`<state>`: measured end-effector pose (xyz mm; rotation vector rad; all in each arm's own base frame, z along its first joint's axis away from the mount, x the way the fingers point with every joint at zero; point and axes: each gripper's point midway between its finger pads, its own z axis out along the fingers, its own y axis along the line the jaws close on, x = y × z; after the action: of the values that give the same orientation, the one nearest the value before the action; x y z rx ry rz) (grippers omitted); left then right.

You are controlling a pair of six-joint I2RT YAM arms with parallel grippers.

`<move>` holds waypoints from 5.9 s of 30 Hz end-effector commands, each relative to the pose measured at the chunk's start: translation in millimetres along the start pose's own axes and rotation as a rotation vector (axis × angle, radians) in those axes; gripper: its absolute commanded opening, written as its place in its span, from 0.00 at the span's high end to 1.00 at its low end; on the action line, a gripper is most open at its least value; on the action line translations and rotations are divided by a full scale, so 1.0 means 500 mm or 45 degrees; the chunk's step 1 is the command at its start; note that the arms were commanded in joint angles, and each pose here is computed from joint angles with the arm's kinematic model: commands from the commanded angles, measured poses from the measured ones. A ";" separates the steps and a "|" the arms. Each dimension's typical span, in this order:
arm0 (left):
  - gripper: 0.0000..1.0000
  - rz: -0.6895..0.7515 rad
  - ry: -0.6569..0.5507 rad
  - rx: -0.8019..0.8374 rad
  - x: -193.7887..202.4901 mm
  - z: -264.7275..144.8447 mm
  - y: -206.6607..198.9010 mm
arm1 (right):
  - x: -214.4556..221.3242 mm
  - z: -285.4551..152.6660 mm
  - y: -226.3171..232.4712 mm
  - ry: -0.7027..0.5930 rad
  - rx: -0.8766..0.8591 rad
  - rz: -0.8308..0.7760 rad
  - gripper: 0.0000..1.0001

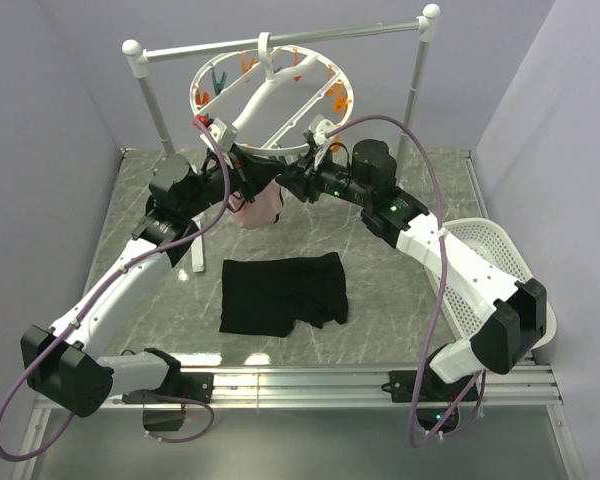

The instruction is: Clip the underwear to the hanger

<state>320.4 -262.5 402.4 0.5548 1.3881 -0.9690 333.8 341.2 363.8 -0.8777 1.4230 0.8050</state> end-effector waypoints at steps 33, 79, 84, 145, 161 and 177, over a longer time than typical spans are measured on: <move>0.30 -0.643 -0.171 -0.385 -0.076 -0.045 0.013 | -0.096 0.009 0.030 -0.130 0.075 0.054 1.00; 1.00 -0.510 -0.307 -0.450 -0.119 -0.017 0.040 | -0.004 -0.007 0.066 0.027 0.090 0.047 0.56; 1.00 -0.479 -0.278 -0.430 -0.113 -0.021 0.033 | 0.004 -0.041 0.044 0.013 0.092 0.043 0.52; 0.56 -0.421 -0.609 -0.465 -0.205 -0.060 0.051 | -0.057 0.048 0.058 -0.096 0.051 0.087 1.00; 1.00 -0.396 -0.480 -0.437 -0.167 -0.047 0.051 | -0.008 0.015 0.062 0.012 0.053 -0.005 0.47; 1.00 -0.416 -0.349 -0.417 -0.115 -0.042 0.047 | -0.113 0.028 0.035 -0.151 0.026 -0.011 0.50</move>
<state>340.7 -222.4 434.9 -0.0828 1.4132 -1.0000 326.0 359.9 373.9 -0.8377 1.4383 0.7837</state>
